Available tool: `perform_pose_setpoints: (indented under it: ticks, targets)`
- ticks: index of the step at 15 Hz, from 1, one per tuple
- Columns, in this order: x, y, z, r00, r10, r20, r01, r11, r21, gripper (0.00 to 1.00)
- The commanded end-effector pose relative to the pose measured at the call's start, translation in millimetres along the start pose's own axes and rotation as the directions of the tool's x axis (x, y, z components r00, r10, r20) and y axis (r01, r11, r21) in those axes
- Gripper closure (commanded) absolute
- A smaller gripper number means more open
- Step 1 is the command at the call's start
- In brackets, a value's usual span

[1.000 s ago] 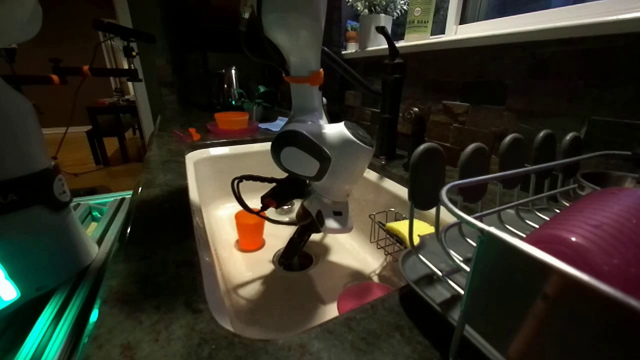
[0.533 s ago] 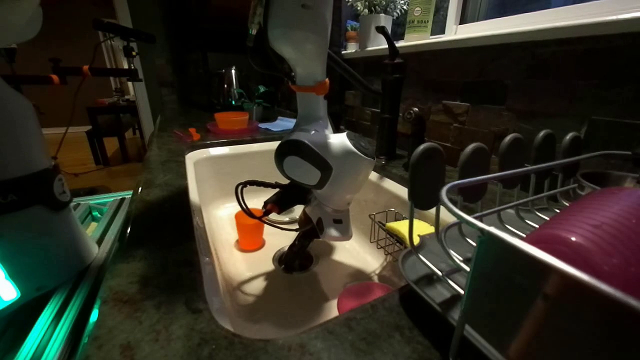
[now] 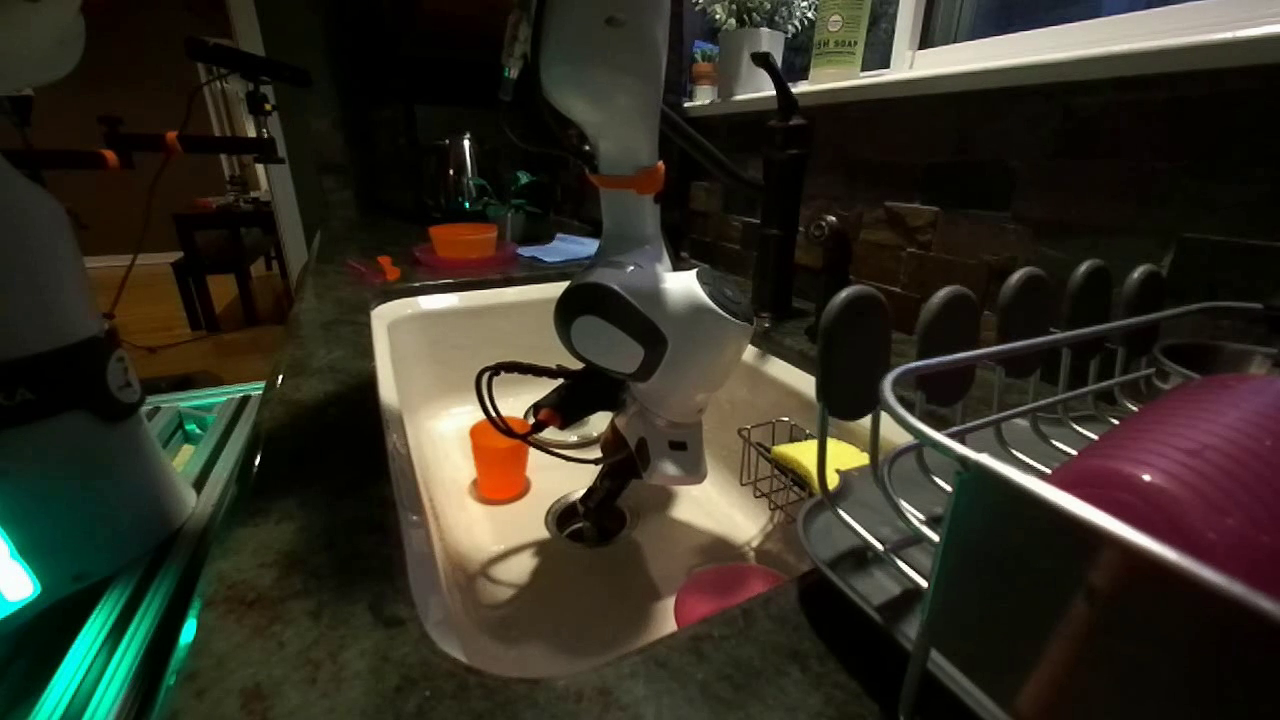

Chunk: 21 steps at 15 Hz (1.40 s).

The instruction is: Take the knife out of the drain

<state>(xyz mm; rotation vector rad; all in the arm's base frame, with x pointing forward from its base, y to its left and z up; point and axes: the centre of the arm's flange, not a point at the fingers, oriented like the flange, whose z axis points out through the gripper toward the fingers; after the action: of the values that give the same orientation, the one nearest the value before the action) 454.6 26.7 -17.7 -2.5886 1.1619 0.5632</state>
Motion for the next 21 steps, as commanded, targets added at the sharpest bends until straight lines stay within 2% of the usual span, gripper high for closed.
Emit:
perform_pose_setpoints:
  ticks: [1, 5, 12, 16, 21]
  targets:
    - [-2.2, -3.9, -1.5, 0.999, 0.012, 0.031, -0.013, 0.999, 0.031, 1.00]
    - [-10.0, -8.5, -12.1, 0.998, 0.008, 0.059, -0.012, 0.998, 0.059, 0.99]
    - [-48.8, -30.9, -64.3, 0.979, -0.067, 0.191, 0.041, 0.990, 0.137, 0.99]
    - [-70.6, -46.8, -91.6, 0.958, -0.102, 0.270, 0.067, 0.988, 0.137, 0.99]
    - [-84.9, -57.9, -103.7, 0.954, -0.138, 0.265, 0.115, 0.988, 0.103, 0.99]
